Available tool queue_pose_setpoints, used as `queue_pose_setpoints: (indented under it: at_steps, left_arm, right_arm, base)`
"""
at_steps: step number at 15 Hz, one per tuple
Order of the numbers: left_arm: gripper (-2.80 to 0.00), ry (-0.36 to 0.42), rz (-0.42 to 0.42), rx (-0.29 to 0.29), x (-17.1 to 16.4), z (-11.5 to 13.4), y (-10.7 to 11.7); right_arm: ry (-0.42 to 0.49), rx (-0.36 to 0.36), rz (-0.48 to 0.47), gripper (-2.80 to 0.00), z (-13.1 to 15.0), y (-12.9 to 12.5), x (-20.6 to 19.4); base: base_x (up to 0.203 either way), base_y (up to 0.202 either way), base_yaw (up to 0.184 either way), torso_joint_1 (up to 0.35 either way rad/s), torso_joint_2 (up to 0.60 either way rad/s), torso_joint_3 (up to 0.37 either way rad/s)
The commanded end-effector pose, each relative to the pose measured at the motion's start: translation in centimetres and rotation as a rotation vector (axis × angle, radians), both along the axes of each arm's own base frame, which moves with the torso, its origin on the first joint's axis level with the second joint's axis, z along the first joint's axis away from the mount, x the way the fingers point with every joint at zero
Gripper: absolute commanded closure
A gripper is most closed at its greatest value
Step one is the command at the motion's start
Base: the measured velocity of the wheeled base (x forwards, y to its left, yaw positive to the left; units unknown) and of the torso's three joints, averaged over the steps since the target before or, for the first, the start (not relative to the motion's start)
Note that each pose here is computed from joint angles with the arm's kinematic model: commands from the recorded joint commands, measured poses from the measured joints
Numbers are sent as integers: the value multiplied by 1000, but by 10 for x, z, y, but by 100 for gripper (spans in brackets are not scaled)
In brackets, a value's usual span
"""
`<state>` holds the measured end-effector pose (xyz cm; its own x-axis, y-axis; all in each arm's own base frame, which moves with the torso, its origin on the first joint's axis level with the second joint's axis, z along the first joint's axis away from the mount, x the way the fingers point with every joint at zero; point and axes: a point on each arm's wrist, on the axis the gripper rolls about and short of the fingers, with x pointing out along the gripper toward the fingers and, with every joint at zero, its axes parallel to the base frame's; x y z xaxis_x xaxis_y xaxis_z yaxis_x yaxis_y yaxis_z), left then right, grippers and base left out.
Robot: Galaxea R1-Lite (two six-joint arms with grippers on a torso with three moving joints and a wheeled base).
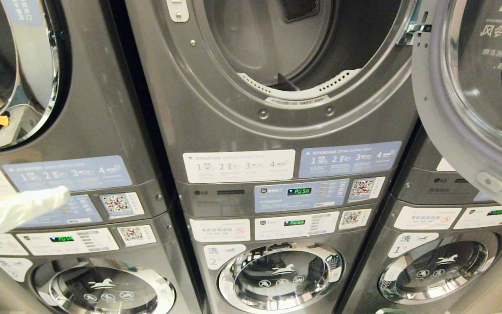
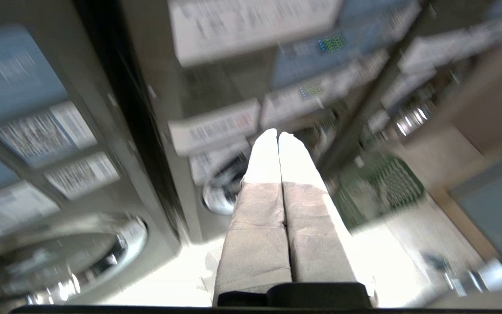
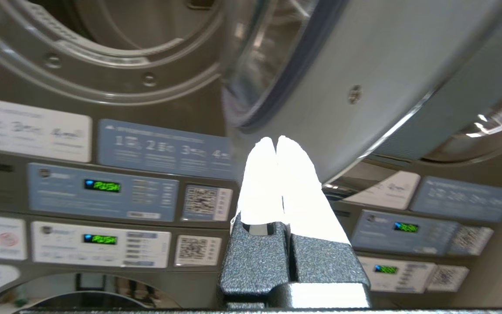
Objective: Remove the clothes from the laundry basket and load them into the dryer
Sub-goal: Open the dryer
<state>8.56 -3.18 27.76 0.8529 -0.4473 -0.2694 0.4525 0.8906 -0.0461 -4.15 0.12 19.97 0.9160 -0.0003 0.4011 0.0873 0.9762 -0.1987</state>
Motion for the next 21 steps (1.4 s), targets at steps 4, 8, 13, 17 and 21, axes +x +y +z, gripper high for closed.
queue_pose_setpoints:
  at_steps: [4,8,13,17,21]
  left_arm:
    - [0,69,-60,1,-95,-38,30]
    - [0,64,-42,0,-108,-49,33]
    - [0,34,6,-9,-121,-65,36]
    - [0,62,92,-4,-126,-97,34]
    - [0,78,224,26,-122,-120,34]
  right_arm:
    - [32,66,-192,0,8,-4,8]
    - [53,158,-351,0,7,-8,12]
    - [80,173,-394,0,14,-10,20]
    - [128,156,-333,0,24,-9,35]
    - [151,134,-290,0,20,-8,37]
  base:
    - [0,0,0,0,0,0]
    - [0,0,0,0,0,0]
    - [0,0,0,0,0,0]
    - [0,0,0,0,0,0]
    - [0,0,0,0,0,0]
